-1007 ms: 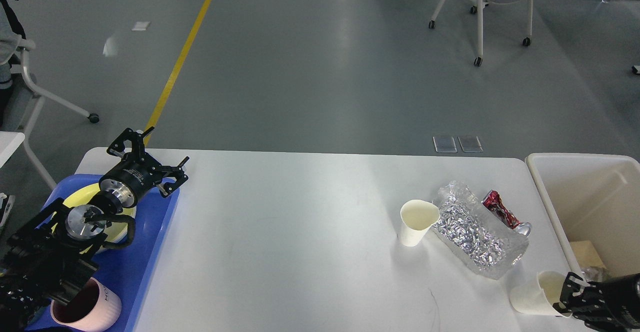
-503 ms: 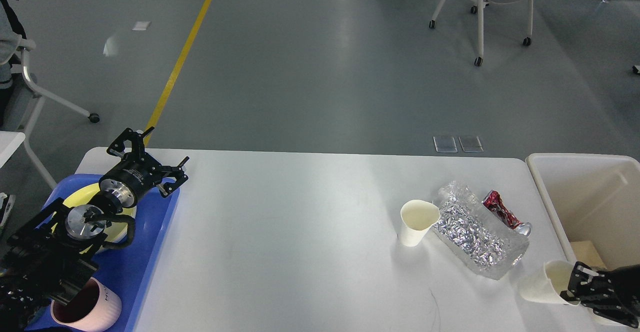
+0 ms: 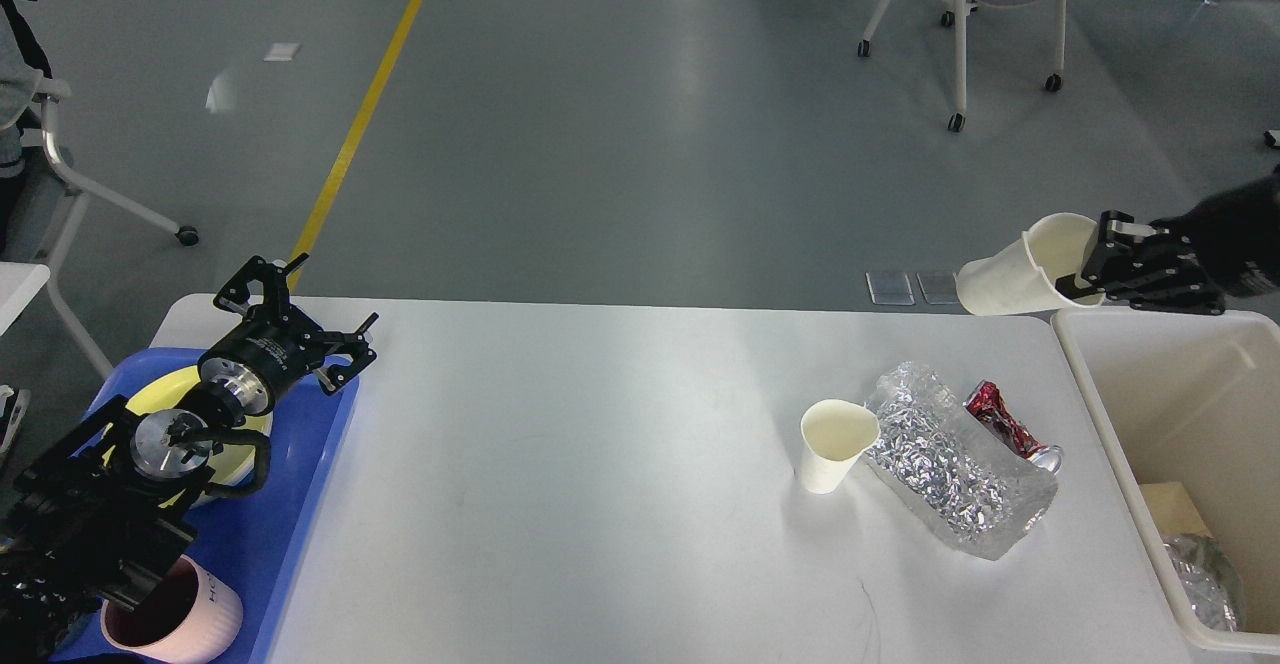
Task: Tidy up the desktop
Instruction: 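Lift the second cup and drop it into the white bin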
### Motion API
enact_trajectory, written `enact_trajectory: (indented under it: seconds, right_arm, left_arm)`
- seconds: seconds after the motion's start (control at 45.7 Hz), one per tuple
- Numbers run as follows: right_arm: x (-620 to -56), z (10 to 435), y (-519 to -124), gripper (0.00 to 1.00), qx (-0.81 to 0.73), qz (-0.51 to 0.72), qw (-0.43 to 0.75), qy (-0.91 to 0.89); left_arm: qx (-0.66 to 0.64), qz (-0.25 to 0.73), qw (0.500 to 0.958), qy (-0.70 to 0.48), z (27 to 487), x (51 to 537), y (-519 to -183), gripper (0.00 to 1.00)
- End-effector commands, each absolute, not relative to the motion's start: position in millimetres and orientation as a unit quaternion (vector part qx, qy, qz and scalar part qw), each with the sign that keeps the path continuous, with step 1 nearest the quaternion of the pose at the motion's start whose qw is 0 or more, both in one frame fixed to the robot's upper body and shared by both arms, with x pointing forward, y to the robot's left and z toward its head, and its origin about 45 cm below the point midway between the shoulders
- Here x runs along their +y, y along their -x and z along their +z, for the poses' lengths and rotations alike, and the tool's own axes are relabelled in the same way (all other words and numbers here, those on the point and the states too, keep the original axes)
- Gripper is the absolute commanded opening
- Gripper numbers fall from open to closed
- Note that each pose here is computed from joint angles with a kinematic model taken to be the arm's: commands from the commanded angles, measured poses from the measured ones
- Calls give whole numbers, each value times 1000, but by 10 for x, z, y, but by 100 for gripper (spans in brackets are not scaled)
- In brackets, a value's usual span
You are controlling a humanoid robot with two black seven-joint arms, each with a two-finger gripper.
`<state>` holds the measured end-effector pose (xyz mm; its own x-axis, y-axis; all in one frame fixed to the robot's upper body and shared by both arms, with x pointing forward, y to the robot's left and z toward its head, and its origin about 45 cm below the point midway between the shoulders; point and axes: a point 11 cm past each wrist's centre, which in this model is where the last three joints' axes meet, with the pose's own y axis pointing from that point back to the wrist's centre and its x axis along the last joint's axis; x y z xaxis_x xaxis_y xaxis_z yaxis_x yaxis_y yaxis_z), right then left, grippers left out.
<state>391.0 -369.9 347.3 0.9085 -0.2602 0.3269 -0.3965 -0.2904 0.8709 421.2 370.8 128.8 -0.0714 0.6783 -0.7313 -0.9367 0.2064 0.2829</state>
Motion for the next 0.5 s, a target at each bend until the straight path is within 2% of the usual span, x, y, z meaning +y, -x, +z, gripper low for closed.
enact_trajectory:
  seconds: [0.0, 0.263, 0.372, 0.481]
  right_arm:
    - [-2997, 3682, -4152, 0, -149, 125, 576, -794]
    - [-1841, 3903, -4253, 0, -73, 189, 570, -796]
    - [-1736, 3864, -4238, 0, -59, 196, 576, -791]
    - [-1950, 3714, -4304, 0, -74, 183, 601, -774]
  left_arm:
    - [405, 610, 662, 159, 1288, 3709, -4212, 100]
    - [405, 610, 662, 159, 1288, 3709, -4212, 100]
    - [405, 610, 662, 159, 1288, 3709, -4212, 100]
    - [405, 610, 662, 160, 1289, 3710, -4212, 100]
